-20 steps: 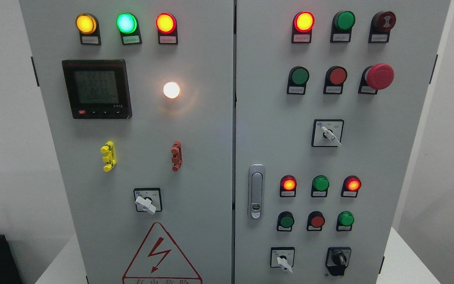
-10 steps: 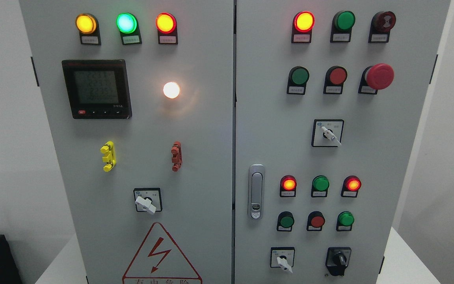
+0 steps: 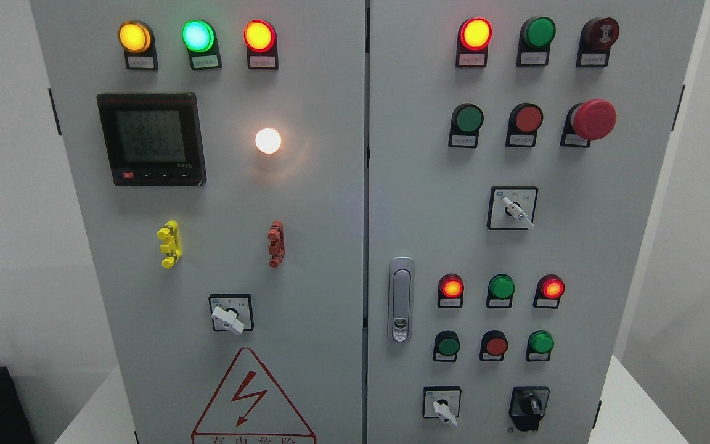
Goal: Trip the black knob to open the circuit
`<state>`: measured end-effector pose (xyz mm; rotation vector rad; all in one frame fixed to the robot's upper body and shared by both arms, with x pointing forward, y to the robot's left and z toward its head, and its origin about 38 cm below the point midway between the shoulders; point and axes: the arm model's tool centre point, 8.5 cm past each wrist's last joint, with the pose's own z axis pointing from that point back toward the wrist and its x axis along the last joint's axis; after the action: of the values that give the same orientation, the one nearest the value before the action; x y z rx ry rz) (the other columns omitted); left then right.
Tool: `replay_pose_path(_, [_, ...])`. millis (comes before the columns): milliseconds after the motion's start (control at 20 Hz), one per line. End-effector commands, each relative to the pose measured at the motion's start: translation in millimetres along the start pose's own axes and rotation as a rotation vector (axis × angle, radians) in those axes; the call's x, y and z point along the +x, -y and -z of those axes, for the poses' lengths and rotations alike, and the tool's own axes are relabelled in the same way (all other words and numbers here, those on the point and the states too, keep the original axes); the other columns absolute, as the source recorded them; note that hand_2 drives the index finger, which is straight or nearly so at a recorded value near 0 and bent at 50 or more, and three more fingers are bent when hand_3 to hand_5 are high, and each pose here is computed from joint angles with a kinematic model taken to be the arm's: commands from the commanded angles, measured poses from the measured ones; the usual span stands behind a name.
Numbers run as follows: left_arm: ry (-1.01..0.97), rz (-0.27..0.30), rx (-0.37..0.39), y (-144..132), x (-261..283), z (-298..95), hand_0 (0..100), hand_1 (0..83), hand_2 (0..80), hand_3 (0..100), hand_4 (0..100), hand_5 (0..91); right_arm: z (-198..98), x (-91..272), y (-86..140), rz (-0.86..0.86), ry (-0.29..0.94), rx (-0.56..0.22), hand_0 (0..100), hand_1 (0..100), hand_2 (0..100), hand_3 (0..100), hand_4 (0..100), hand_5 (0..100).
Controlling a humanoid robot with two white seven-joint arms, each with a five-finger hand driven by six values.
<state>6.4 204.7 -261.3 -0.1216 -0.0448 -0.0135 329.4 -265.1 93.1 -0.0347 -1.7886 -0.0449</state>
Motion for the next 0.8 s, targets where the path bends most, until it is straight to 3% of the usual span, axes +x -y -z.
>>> replay_pose_path(0, [0.016, 0.003, 0.002, -0.6, 5.5, 0.6, 12, 38.9, 0.0, 0, 0, 0.0, 9.0, 18.3, -6.6, 0.008, 0.048, 0.014, 0, 0, 0, 100, 98, 99])
replay_pose_path(750, [0.016, 0.001, 0.002, -0.5, 5.5, 0.6, 12, 38.9, 0.0, 0, 0, 0.0, 13.3, 22.8, -20.8, 0.026, 0.058, 0.047, 0, 0, 1, 100, 100, 100])
